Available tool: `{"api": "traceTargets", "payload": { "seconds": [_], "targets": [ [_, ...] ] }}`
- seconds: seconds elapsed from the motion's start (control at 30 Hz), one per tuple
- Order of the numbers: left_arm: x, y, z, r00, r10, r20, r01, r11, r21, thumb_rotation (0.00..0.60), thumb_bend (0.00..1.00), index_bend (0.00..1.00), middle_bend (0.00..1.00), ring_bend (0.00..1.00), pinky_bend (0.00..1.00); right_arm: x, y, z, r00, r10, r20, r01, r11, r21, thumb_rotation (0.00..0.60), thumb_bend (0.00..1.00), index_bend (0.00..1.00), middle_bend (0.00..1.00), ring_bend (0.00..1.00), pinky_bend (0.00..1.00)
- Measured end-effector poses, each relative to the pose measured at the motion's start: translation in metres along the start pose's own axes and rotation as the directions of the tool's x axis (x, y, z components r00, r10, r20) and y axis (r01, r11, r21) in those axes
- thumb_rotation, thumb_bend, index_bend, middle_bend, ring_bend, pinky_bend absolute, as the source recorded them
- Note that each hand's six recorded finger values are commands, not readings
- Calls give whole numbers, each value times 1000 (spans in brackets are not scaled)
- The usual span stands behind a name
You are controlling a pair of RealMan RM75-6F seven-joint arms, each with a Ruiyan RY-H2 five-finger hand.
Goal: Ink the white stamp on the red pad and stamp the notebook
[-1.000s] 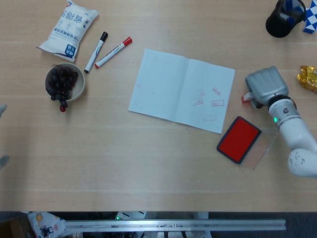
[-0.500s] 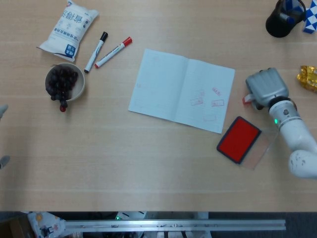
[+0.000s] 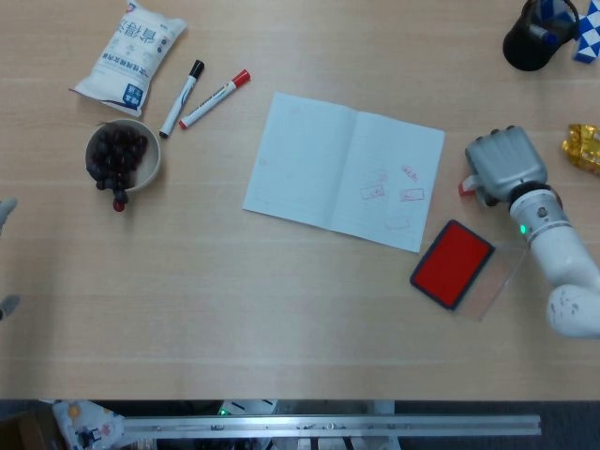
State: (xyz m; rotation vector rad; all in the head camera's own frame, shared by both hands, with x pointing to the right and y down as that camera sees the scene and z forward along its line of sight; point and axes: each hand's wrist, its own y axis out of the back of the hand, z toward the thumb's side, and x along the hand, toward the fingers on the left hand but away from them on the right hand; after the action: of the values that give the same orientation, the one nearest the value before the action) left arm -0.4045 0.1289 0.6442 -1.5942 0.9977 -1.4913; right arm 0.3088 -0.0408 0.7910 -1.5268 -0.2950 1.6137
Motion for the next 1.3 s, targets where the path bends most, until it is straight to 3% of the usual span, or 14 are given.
{"api": "traceTargets", "payload": {
  "seconds": [1.0, 1.13, 1.3],
  "targets": [
    [0, 0, 1, 1000, -13, 4, 13, 1000, 6, 600, 118, 19, 123, 202, 123, 8, 4, 0, 999, -33, -15, 33, 999, 29, 600, 308, 462, 407, 329, 324],
    [1, 1, 2, 1000, -13, 6, 13, 1000, 5, 600, 118, 15, 123, 202, 123, 12, 7, 0, 999, -38, -20, 38, 999, 27, 600, 307, 432, 393, 318, 315],
    [2, 6, 2, 1000, -2, 11, 2, 1000, -5, 600, 117, 4, 121, 202, 123, 19, 17, -8, 998, -56, -11, 56, 998, 9, 600, 308, 318, 361, 290, 299]
  ]
}}
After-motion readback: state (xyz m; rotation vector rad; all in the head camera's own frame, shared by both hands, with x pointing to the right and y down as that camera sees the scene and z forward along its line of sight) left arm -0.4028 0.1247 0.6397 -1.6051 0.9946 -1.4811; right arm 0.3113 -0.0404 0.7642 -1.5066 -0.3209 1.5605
